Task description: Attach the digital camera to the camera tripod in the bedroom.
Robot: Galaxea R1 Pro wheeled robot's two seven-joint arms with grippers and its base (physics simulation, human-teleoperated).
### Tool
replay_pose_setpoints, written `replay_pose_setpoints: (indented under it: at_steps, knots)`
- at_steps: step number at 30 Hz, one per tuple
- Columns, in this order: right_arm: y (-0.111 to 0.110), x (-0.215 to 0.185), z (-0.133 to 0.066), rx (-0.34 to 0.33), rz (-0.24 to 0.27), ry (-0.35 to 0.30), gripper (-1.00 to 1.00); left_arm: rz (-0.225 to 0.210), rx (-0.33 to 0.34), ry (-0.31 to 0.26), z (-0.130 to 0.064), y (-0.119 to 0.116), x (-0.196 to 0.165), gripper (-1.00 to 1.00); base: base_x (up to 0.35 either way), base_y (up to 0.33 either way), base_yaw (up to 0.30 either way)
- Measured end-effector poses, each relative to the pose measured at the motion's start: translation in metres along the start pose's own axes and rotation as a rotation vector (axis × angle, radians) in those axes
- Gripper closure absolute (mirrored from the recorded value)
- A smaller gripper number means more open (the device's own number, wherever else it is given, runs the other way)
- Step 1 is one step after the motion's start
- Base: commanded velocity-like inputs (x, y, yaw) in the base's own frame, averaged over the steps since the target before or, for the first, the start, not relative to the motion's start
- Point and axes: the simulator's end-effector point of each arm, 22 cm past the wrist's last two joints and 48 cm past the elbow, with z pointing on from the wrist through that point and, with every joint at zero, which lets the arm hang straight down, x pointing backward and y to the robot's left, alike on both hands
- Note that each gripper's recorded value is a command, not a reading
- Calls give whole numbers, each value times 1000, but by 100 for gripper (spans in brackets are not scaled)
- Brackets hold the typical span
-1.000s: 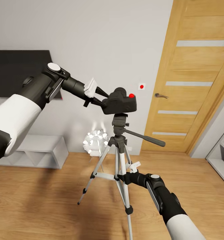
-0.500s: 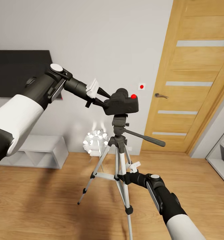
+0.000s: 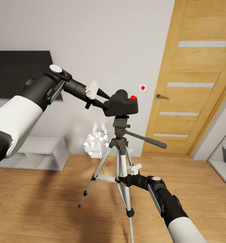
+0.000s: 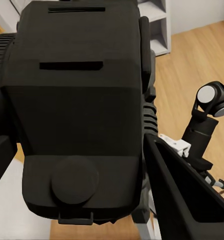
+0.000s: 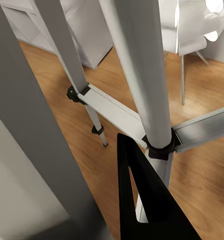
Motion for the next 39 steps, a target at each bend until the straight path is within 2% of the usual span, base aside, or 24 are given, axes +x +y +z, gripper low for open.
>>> replay_pose_setpoints:
  at_steps: [5,6,26,31,35,36,38,39]
  knots:
    - [0,0,0,0,0,0,100,-12,0,5,1,1,4,100,0,0,0]
    - [0,0,0,0,0,0,100,-14,0,7,1,1,5,-100,0,0,0]
    - [0,0,0,0,0,0,100,-32,-2,0,1,3,9,-100,0,0,0]
    - [0,0,0,0,-1,0,100,-56,-11,-23,-3,5,8,-100,0,0,0]
    - [0,0,0,0,-1,0,100,-82,-41,-93,-17,13,-2,-100,0,0,0]
    - [0,0,0,0,-1,0,100,-100,-67,-141,-29,19,-8,-100,0,0,0]
    - [0,0,0,0,-1,0,100,-126,-105,-200,-46,27,-15,-100,0,0,0]
    - [0,0,0,0,-2,0,100,-158,-152,-263,-67,37,-19,-100,0,0,0]
